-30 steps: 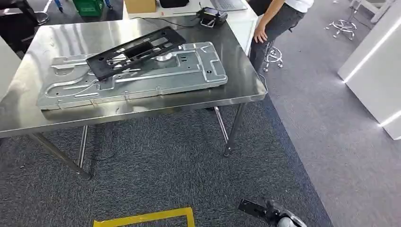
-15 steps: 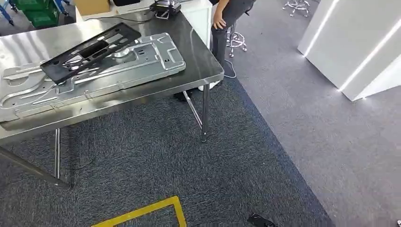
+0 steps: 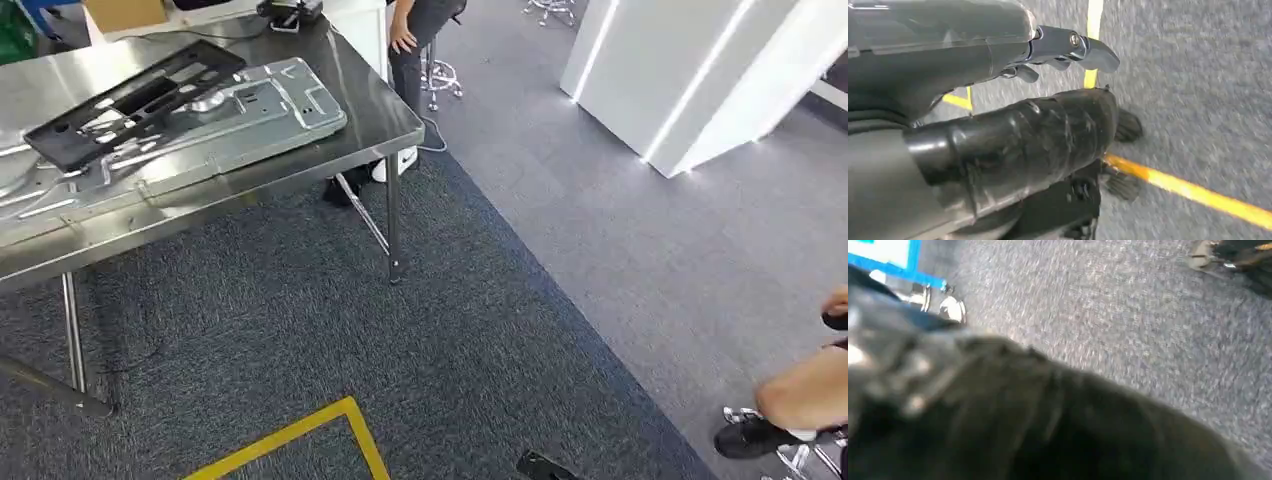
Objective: Take the parts from the cabinet and place them on the table.
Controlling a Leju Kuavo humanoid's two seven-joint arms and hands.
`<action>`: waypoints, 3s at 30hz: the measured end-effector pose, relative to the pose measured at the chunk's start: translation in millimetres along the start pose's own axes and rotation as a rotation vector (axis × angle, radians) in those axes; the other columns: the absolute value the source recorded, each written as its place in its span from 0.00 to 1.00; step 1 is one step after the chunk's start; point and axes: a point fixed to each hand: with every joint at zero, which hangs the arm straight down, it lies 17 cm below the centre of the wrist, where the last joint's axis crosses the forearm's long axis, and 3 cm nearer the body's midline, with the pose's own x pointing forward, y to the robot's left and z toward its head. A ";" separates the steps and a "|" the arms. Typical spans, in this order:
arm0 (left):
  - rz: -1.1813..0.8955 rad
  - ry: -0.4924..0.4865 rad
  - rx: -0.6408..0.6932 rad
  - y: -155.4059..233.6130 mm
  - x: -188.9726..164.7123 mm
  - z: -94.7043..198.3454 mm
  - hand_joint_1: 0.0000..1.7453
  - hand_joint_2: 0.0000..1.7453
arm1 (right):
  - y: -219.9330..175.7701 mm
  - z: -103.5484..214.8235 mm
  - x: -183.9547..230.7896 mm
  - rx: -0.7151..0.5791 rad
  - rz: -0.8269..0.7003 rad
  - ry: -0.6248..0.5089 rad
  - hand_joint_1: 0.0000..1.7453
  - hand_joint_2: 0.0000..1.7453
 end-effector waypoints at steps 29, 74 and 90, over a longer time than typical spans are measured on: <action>-0.031 0.002 0.000 -11.3 18.9 -0.7 0.00 0.00 | 40.2 8.7 -14.2 0.146 -0.019 0.102 0.00 0.00; -0.002 -0.003 -0.001 -25.7 43.9 0.0 0.00 0.00 | 43.9 7.7 8.4 0.172 -0.048 0.093 0.00 0.00; 0.030 -0.046 0.004 -26.7 56.3 0.3 0.00 0.00 | 48.7 8.8 6.9 0.179 -0.054 0.097 0.00 0.00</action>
